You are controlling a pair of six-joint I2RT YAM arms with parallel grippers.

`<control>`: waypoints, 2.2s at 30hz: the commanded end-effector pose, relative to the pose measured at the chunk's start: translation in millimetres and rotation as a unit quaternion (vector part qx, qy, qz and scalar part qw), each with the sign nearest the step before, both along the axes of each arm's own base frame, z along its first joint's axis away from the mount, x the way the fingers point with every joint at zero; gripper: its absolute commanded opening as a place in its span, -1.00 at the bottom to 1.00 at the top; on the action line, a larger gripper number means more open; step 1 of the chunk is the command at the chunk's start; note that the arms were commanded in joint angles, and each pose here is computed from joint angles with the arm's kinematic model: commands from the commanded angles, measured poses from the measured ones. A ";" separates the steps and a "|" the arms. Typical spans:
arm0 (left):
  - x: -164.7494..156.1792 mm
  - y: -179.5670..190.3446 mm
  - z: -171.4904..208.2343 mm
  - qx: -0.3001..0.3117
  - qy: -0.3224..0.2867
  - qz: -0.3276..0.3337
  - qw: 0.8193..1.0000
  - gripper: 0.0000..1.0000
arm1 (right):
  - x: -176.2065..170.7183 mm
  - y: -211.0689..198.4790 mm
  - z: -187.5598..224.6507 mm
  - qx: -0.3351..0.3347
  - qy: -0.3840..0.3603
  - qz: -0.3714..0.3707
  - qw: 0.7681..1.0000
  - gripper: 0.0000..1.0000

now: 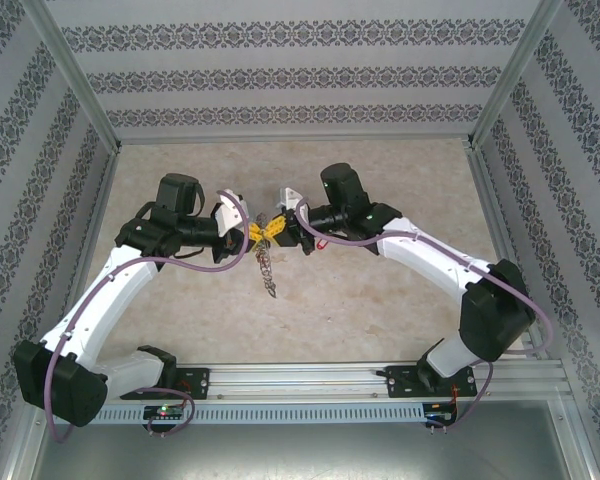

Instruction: Put the keys on the keyring

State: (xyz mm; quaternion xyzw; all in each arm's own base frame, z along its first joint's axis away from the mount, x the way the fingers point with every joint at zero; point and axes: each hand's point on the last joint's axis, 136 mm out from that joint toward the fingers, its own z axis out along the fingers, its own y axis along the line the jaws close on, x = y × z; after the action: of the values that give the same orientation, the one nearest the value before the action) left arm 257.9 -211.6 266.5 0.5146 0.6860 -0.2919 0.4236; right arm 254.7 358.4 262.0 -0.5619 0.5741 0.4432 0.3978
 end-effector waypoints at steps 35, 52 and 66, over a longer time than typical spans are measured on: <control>-14.9 -12.6 0.6 0.006 0.018 -0.058 0.998 -1.00 | -20.2 -2.8 5.0 -0.067 -0.082 0.032 0.994 -0.52; -16.4 -14.0 2.9 -0.005 0.019 -0.054 0.998 -0.99 | -14.8 3.6 17.0 -0.043 -0.048 0.027 0.998 -1.00; -21.5 -7.7 17.9 -0.048 -0.032 -0.021 0.998 -0.59 | 6.7 -10.1 97.6 0.132 -0.054 -0.078 0.987 -1.00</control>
State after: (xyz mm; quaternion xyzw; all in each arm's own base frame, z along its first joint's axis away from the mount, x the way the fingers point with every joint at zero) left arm 248.7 -216.6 277.8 0.5153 0.6603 -0.2966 0.4587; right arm 248.9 357.3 286.0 -0.5171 0.5908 0.4554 0.4198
